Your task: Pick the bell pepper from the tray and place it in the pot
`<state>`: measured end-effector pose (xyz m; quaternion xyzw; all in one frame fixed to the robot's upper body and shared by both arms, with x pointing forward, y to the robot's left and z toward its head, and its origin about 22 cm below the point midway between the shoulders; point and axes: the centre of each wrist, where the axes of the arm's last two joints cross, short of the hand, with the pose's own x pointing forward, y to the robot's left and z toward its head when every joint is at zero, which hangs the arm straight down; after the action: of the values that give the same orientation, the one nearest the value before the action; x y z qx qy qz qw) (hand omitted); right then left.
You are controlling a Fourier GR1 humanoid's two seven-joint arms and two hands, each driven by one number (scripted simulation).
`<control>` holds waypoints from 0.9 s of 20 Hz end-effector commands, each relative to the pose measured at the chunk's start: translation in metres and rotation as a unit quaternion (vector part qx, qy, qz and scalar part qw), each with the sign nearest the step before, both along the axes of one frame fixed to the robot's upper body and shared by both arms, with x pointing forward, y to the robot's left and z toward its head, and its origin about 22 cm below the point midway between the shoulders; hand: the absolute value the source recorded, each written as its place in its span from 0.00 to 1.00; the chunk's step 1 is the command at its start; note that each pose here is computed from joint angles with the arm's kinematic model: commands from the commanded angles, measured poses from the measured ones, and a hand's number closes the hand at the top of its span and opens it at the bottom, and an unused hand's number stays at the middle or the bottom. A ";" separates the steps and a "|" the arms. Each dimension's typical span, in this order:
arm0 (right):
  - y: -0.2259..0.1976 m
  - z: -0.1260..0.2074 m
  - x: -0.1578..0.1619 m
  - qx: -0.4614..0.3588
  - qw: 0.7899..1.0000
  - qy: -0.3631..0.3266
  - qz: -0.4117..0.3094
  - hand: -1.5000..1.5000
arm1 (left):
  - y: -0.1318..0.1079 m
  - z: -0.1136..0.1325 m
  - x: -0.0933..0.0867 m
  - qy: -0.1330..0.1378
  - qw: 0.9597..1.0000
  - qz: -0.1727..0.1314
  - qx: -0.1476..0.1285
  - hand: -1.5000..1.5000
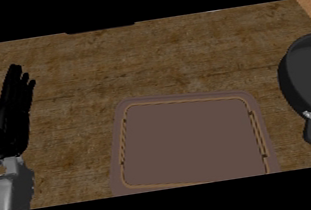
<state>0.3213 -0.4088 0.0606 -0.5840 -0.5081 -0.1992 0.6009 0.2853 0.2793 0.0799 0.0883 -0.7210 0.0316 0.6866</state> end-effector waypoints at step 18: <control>-0.033 0.026 -0.197 0.033 0.992 -0.122 0.023 0.00 | -0.002 0.006 -0.002 0.011 1.000 0.008 -0.001 0.50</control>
<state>0.1599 -0.4412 0.0714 -0.5259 -0.5774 -0.2848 0.5558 0.2813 0.2802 0.0883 0.0944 -0.7181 0.0360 0.6886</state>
